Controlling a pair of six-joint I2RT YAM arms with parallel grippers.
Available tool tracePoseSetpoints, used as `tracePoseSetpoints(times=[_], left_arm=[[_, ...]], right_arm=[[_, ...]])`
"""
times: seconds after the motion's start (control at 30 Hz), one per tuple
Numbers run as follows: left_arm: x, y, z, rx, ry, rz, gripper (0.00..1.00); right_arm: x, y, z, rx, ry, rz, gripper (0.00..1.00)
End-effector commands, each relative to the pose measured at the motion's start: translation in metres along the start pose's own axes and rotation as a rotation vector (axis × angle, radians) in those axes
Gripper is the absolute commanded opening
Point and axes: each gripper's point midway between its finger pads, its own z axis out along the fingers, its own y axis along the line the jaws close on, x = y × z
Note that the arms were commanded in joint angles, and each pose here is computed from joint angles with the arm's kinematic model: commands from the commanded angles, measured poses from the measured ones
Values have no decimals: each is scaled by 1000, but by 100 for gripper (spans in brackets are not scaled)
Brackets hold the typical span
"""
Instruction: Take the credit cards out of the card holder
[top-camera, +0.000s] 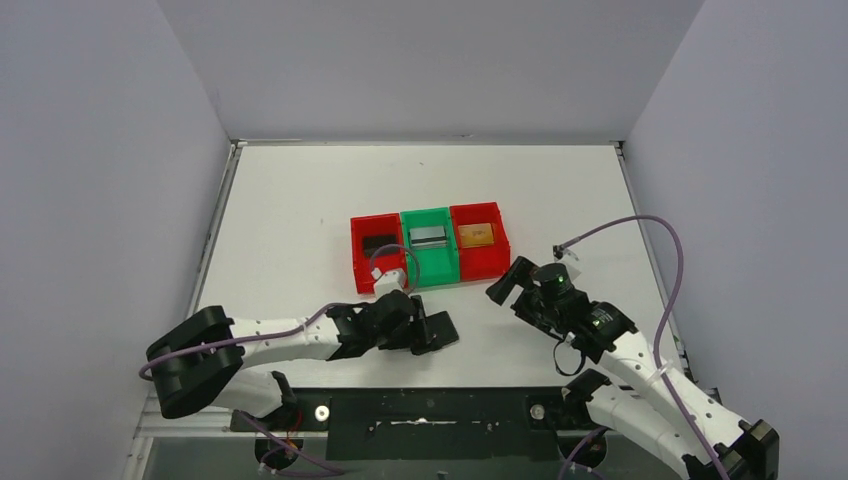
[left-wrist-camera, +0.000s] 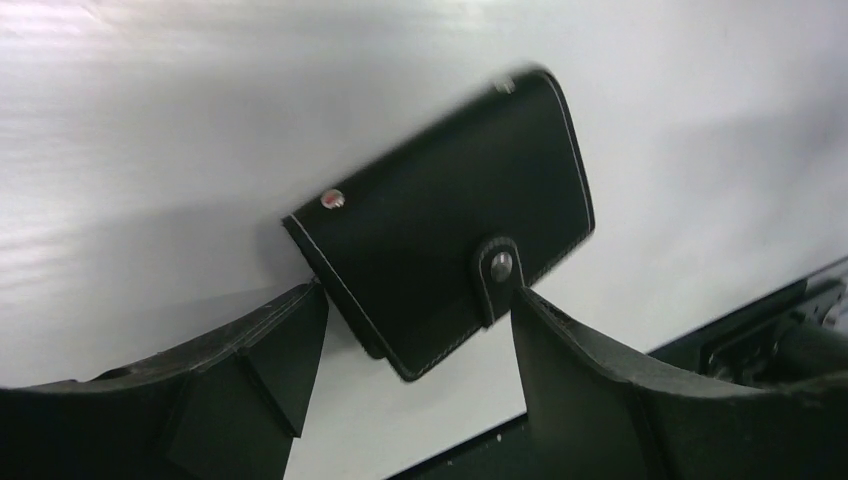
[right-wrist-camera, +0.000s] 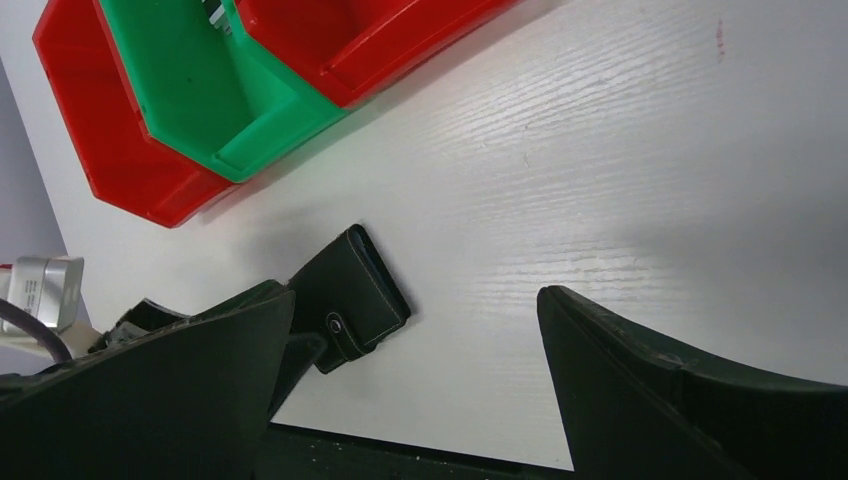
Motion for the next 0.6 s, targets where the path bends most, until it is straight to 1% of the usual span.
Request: tracePoseSetpoints(times=[0.0,0.17,0.3,0.4,0.5,0.57], left_arm=[[12,-25,-8,57,-3,33,69],[-9,-27,-26,89,-108,46,74],[-37,-20,-39,70,-201,79,82],[-57,-16,-38,93,-204,87,84],[-62,-22,-35,150,-186,136,84],[-60,-33,-34,208,-179,173,84]], right_arm=[[-1,2,-3,-41,-36,63,98],[28,11,9,-141,64,160,99],[56,18,22,-180,129,183,94],[68,22,28,-154,123,188,91],[78,11,32,-64,64,239,89],[85,12,35,-85,57,258,90]])
